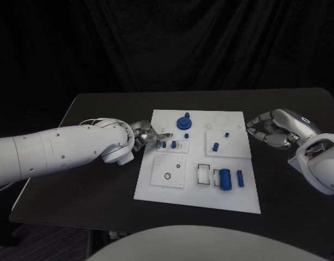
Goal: Assemble the parts on the task board
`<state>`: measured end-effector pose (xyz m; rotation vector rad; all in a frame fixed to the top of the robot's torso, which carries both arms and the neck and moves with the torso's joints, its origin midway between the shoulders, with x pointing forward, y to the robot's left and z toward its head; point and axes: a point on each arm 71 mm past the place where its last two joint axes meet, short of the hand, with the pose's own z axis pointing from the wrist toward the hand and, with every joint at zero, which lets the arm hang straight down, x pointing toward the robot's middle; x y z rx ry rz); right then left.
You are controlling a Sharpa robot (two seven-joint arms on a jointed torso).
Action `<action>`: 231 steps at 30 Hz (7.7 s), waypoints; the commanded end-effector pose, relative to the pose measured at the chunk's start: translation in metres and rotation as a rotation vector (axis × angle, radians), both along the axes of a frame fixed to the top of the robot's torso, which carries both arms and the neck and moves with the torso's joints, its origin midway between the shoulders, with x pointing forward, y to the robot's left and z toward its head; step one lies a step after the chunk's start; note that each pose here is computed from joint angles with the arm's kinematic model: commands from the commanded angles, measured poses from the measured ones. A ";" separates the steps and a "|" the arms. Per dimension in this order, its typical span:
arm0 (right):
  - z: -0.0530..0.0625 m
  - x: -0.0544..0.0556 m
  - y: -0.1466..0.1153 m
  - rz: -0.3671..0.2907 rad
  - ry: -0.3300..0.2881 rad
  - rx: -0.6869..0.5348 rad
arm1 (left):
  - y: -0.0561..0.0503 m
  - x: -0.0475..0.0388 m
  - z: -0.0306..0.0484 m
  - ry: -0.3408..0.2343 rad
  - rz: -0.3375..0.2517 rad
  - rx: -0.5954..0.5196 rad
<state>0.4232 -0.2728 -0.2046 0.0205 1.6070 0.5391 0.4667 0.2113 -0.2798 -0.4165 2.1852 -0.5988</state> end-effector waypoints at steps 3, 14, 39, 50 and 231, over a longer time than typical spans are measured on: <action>-0.001 -0.001 -0.001 -0.011 0.002 -0.001 | 0.004 0.0062 0.0205 -0.290 0.026 -0.150; 0.000 -0.001 -0.003 -0.014 -0.009 0.003 | 0.017 0.0027 0.0496 -0.622 -0.103 -0.267; -0.001 0.000 0.002 0.000 -0.014 0.009 | -0.061 0.0280 0.0351 -0.880 -0.841 0.156; -0.001 -0.001 0.002 -0.001 -0.011 0.009 | -0.082 0.0377 0.0306 -0.899 -0.855 0.227; -0.006 -0.001 0.002 0.006 0.014 0.019 | -0.056 0.0307 0.0160 -0.796 -0.690 0.305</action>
